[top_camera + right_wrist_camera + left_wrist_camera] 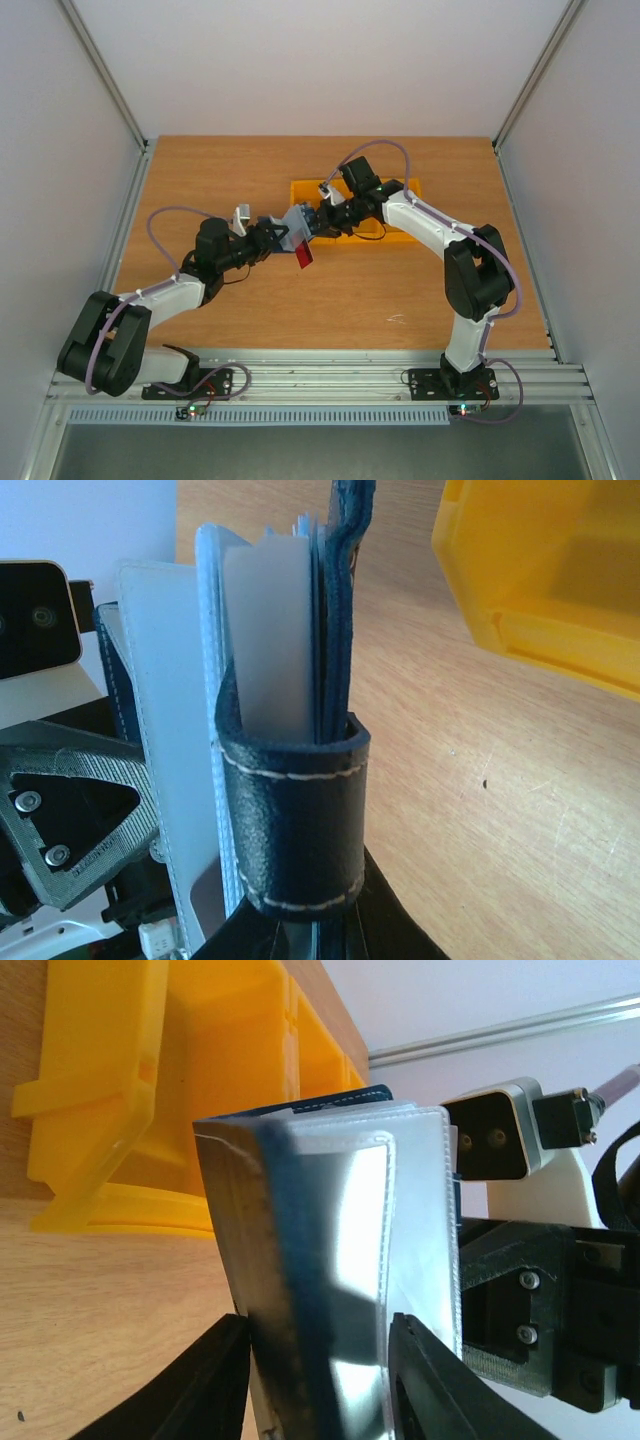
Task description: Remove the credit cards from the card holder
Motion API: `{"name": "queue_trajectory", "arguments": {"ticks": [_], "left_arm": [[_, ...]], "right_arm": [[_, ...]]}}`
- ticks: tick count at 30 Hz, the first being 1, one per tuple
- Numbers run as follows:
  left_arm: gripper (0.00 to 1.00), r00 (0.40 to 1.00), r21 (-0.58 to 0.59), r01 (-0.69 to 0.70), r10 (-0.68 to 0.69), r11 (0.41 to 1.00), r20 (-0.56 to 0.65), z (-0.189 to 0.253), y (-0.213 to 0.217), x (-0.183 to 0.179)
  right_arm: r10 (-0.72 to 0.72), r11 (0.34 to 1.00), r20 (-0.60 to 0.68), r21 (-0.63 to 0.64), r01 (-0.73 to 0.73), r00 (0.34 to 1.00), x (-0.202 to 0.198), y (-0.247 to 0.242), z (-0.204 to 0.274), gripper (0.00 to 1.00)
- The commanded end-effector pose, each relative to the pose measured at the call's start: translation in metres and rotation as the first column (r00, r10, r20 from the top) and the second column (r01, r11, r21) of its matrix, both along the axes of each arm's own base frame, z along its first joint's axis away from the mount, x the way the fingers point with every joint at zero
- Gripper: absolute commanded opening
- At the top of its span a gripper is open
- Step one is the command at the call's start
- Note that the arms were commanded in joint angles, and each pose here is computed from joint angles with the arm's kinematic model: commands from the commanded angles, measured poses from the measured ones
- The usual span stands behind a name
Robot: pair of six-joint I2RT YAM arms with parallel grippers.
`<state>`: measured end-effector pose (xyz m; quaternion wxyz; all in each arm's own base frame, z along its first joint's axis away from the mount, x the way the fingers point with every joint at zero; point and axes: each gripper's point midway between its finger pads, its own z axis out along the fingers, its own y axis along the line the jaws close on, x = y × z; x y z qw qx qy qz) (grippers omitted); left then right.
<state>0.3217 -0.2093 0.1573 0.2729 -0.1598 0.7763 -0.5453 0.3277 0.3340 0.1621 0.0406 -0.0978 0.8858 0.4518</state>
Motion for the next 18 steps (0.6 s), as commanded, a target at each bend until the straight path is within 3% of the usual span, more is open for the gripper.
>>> {"name": "queue_trajectory", "arguments": {"ticks": [1,9,18], "left_arm": [[0.43,0.999,0.004,-0.033,0.033,0.999,0.028,0.006,0.006,0.004],[0.68,0.999,0.032,-0.036,0.035,0.999,0.036,0.006,0.007,0.007],[0.88,0.996,0.022,-0.006,0.004,1.0,0.094,0.019,0.001,0.008]], "right_arm": [[-0.003,0.998,0.049,0.068,0.0,0.999,0.0,0.001,0.029,0.01],[-0.021,0.998,0.066,0.055,0.017,0.998,0.001,0.002,0.04,0.01],[0.026,0.998,0.086,-0.061,-0.021,0.996,-0.006,0.013,0.028,0.01]]}}
